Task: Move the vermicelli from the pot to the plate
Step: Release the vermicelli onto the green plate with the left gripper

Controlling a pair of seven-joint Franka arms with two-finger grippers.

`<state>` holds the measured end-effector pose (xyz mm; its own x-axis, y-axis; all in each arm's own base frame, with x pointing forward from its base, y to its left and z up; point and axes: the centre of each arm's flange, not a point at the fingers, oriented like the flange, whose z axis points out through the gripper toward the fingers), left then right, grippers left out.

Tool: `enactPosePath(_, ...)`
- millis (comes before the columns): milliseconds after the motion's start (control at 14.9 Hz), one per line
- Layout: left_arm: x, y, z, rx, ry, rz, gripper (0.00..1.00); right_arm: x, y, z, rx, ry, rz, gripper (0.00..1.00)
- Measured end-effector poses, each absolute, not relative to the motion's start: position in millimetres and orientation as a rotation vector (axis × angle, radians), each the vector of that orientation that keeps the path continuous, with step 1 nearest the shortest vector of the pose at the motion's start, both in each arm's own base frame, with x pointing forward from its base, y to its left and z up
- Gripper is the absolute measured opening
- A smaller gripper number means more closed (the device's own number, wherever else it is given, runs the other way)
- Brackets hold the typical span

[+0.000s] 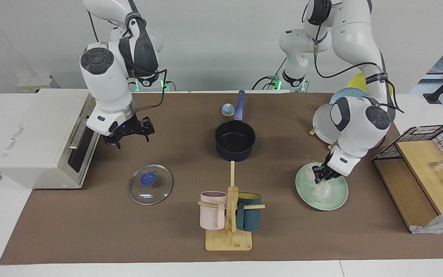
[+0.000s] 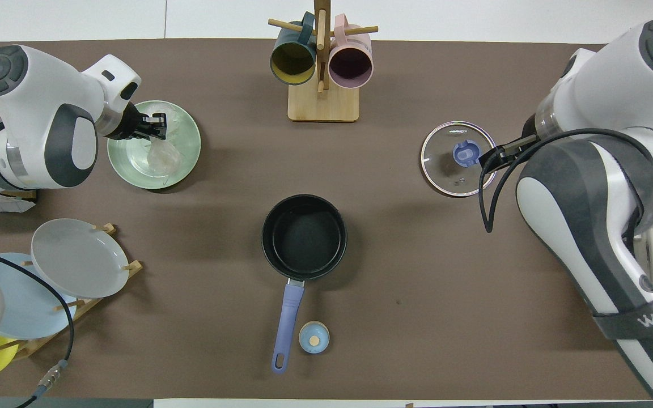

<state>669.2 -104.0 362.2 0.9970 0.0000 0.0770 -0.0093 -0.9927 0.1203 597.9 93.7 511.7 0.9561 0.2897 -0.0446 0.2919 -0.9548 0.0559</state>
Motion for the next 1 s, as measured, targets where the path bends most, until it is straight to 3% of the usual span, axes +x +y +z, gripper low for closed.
enactPosePath(469,676.2,-72.2,348.2,3.022,-0.168,0.14,0.22,554.9,75.3,576.8,3.049,0.333,-0.096,1.0)
enactPosePath(603,675.9,-76.4,348.9,3.019,-0.18,0.141,0.37,548.7,72.4,582.5,3.046,0.287,-0.114,1.0)
enactPosePath(804,677.4,-77.5,362.4,3.016,-0.184,0.171,0.7,541.2,66.7,589.4,3.044,0.185,-0.134,1.0)
enactPosePath(1005,669.9,-74.2,416.3,3.02,-0.132,0.153,1.0,535.4,61.4,596.9,3.04,0.111,-0.133,1.0)
